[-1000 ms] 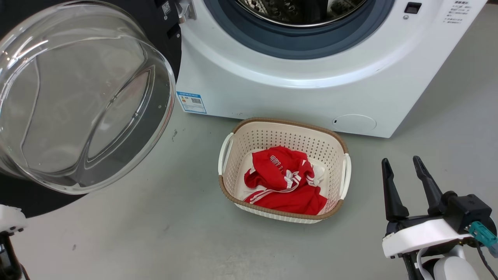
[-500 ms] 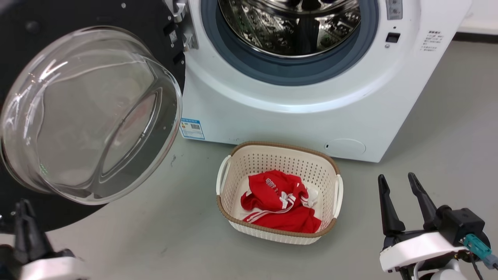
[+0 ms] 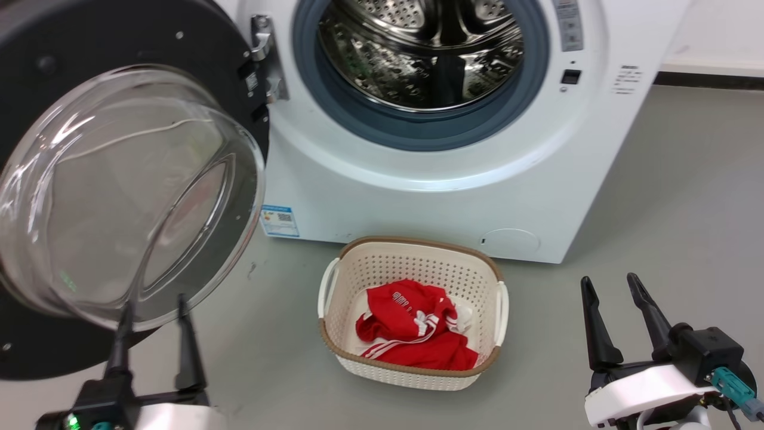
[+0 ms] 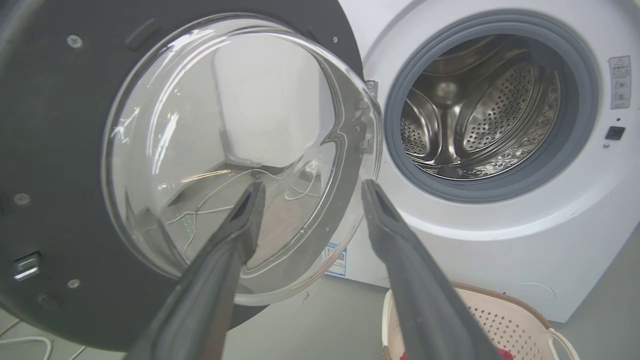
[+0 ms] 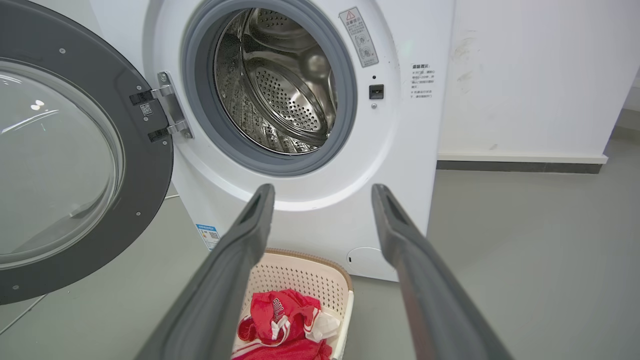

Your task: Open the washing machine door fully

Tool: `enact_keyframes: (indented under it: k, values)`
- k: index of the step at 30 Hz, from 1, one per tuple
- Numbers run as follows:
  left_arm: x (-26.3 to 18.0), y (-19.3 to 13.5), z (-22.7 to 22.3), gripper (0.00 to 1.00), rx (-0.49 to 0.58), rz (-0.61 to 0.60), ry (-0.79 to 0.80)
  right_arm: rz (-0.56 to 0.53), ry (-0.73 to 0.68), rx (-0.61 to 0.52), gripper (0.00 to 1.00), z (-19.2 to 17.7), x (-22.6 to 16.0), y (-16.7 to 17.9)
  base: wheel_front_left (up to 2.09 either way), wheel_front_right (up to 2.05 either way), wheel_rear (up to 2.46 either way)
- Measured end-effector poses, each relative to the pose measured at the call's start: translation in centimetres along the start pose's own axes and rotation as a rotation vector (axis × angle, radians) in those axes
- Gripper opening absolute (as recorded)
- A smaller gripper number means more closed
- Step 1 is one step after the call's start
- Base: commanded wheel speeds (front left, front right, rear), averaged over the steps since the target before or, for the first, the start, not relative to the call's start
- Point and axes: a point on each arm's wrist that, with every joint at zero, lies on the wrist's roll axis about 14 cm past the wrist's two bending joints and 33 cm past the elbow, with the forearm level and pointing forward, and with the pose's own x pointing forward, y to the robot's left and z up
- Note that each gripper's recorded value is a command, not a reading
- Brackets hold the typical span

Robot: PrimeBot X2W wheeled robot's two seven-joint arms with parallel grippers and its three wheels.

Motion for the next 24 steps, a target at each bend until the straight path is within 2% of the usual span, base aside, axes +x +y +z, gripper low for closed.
enact_keyframes:
  k: [13, 24]
  values:
    - [2.5, -9.1, 1.4, 1.00, -0.053, -0.268, -0.057, -0.110, -0.041, -0.051, 1.00, 2.3, -3.0, -3.3, 0.00, 0.00, 0.00]
    - [2.7, -10.5, 0.8, 1.00, -0.051, -0.300, -0.041, -0.151, -0.046, -0.058, 1.00, 2.8, -4.5, -4.2, 0.00, 0.00, 0.00]
